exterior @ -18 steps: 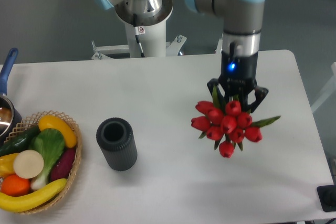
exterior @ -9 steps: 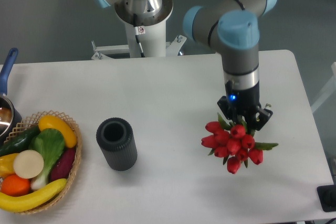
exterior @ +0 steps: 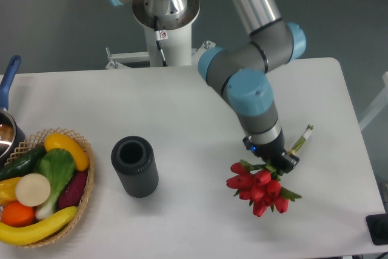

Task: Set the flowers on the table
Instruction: 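Lower the held tulips down onto the table surface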

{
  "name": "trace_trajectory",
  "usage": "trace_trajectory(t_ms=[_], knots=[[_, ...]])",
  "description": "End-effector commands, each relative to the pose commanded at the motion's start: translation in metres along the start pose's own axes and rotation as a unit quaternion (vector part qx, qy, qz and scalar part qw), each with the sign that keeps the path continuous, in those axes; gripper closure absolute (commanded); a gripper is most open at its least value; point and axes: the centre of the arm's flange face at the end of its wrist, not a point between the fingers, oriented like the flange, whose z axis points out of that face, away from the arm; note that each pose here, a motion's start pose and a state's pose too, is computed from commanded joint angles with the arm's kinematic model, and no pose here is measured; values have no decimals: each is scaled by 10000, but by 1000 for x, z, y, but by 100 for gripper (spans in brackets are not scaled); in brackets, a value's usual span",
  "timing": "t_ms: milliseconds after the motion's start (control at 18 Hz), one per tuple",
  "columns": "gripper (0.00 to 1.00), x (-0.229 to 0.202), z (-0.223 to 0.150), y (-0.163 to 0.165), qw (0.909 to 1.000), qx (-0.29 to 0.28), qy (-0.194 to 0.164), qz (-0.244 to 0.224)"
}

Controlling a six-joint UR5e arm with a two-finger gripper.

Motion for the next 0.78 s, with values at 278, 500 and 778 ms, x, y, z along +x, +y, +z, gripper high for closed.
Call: trace_trajectory(t_ms=[278, 500, 778], knots=[[62, 9, 22, -19, 9999, 3, 140, -11], [44, 14, 30, -25, 9998, 9, 195, -5], [0, 4, 23, -36, 9976, 450, 227, -465]])
